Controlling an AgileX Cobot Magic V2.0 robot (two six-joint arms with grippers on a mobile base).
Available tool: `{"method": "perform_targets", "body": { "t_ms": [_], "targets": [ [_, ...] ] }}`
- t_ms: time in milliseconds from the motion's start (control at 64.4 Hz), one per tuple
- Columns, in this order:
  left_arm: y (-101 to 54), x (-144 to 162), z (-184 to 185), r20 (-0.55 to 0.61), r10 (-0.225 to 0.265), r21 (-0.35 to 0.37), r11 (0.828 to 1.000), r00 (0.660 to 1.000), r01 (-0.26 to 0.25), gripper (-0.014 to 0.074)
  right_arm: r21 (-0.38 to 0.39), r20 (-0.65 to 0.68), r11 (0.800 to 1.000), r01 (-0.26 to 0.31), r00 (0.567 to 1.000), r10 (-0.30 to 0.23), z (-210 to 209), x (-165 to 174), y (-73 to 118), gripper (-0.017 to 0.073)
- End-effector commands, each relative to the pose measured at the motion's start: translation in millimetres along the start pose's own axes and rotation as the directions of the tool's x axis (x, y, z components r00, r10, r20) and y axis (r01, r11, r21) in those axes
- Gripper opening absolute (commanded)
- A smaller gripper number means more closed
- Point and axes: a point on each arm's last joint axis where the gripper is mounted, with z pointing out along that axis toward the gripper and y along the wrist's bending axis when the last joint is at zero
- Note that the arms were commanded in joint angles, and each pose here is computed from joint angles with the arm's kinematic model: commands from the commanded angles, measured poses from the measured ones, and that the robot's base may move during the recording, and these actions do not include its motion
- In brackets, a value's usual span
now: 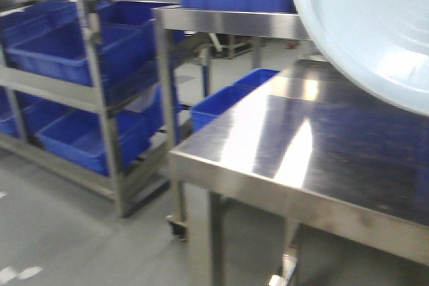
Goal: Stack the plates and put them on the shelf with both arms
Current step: 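Hold the plate stack in the right gripper while turning away from the table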
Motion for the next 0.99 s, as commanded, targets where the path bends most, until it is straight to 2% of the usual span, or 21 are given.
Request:
{"method": "perform_targets", "body": {
  "t_ms": [0,979],
  "targets": [
    [2.0,-16.6,-0.5,0.106,-0.013,-0.015,1.0,0.994,0.014,0.0082,0.002,0.129,1.0,0.004,0.992,-0.004,-2.2,-19.5,0.9,0.0052],
    [2.0,-16.6,-0.5,0.106,-0.013,-0.015,1.0,0.994,0.014,0.0082,0.002,0.129,1.0,0.004,0.992,-0.004,-2.2,-19.5,0.9,0.0052]
  ]
}}
